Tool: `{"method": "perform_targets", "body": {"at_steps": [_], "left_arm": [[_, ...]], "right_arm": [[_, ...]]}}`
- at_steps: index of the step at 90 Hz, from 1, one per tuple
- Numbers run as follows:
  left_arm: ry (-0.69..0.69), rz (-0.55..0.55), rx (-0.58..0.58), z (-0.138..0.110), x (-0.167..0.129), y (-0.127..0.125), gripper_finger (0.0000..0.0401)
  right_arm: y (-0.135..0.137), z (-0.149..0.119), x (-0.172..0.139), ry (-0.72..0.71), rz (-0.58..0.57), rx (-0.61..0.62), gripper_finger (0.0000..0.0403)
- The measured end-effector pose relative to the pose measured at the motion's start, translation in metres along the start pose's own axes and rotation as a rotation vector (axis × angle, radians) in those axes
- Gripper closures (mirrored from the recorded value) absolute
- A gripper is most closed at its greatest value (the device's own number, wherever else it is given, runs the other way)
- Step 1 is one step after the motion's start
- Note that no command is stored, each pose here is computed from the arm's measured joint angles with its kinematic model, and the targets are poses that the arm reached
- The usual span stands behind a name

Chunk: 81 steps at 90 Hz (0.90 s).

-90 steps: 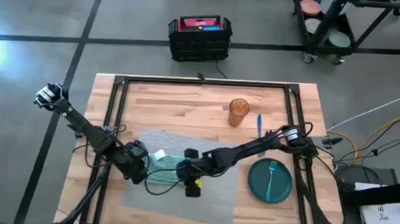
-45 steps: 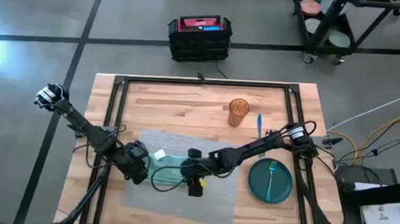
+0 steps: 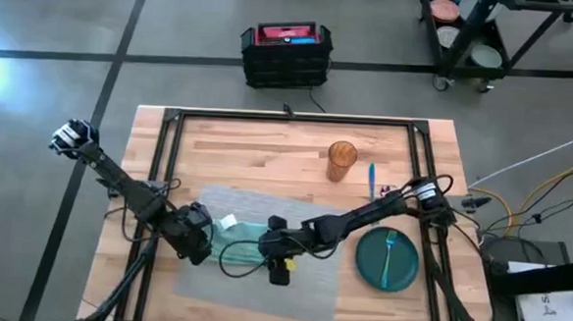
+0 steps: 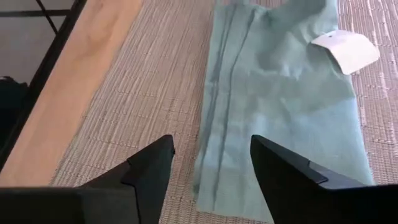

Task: Set table place
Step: Fold the blue table napkin

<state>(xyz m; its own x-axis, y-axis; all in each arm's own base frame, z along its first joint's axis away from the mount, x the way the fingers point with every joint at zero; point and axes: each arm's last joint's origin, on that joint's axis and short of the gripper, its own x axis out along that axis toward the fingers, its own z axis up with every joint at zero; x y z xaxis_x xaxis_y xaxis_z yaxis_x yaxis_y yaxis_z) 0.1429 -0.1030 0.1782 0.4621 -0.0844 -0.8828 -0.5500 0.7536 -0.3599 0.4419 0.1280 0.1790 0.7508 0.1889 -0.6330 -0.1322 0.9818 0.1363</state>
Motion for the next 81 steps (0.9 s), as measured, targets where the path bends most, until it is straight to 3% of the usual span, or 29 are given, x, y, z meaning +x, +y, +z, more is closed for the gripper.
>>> {"method": "perform_targets", "body": {"at_steps": [25, 43, 62, 81], "left_arm": [[-0.008, 0.0, -0.035, 0.0, 0.0, 0.0, 0.023], [-0.005, 0.011, -0.062, -0.003, 0.007, 0.007, 0.0238], [-0.021, -0.051, -0.085, -0.007, 0.019, 0.012, 0.0247], [-0.018, -0.019, -0.088, -0.011, 0.025, 0.021, 0.0246]], "right_arm": [[-0.004, 0.001, 0.0, -0.002, -0.008, -0.063, 0.0188], [-0.005, 0.002, 0.0, -0.011, -0.014, -0.062, 0.0185], [-0.005, 0.004, 0.0, -0.031, -0.011, -0.056, 0.0195], [-0.005, 0.004, 0.0, -0.032, -0.011, -0.055, 0.0198]]}}
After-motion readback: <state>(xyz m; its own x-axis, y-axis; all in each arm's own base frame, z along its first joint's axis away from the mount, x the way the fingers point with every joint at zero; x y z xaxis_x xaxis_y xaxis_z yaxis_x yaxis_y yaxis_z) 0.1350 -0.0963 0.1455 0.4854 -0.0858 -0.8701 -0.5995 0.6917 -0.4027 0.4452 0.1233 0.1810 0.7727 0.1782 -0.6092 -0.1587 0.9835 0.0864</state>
